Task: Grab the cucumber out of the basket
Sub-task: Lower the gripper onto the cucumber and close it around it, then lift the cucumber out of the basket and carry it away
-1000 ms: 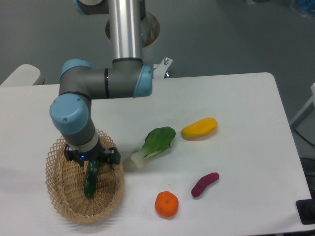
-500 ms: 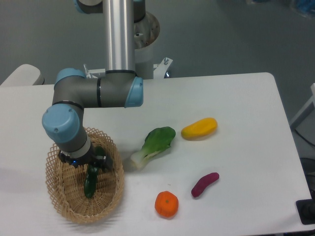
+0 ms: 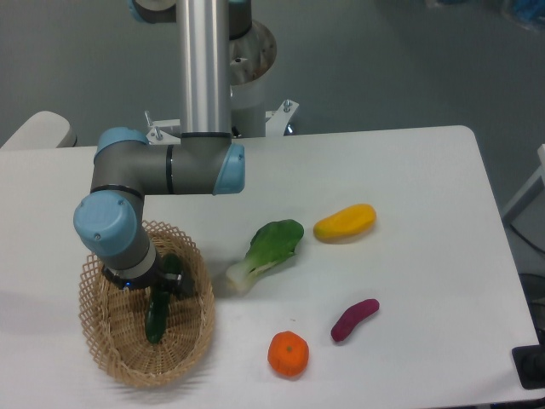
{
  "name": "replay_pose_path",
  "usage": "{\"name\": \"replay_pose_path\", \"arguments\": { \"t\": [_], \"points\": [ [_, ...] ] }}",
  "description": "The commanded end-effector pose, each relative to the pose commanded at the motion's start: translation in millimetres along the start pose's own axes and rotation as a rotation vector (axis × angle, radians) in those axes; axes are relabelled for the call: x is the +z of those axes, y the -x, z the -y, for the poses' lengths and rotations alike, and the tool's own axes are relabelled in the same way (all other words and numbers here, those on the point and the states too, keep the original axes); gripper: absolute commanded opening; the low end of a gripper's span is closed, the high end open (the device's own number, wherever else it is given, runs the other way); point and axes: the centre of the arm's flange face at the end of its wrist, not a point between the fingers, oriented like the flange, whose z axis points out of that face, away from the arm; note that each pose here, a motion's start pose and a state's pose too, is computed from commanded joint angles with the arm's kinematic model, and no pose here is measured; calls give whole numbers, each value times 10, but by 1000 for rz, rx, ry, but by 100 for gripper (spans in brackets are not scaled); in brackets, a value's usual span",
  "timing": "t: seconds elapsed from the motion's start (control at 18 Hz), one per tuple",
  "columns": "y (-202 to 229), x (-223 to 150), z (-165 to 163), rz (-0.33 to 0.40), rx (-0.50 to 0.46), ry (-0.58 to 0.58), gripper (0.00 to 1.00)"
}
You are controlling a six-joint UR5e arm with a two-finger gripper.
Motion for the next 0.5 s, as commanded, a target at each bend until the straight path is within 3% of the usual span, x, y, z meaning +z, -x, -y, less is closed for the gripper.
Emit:
{"name": "replay_pose_path", "arguments": {
  "t": [0.22, 0.39, 0.5],
  "points": [
    [2, 3, 16, 0, 6, -5, 40],
    [4, -14, 19, 0, 21, -8, 27],
    [8, -27, 28, 3, 22, -10, 24]
  ]
}}
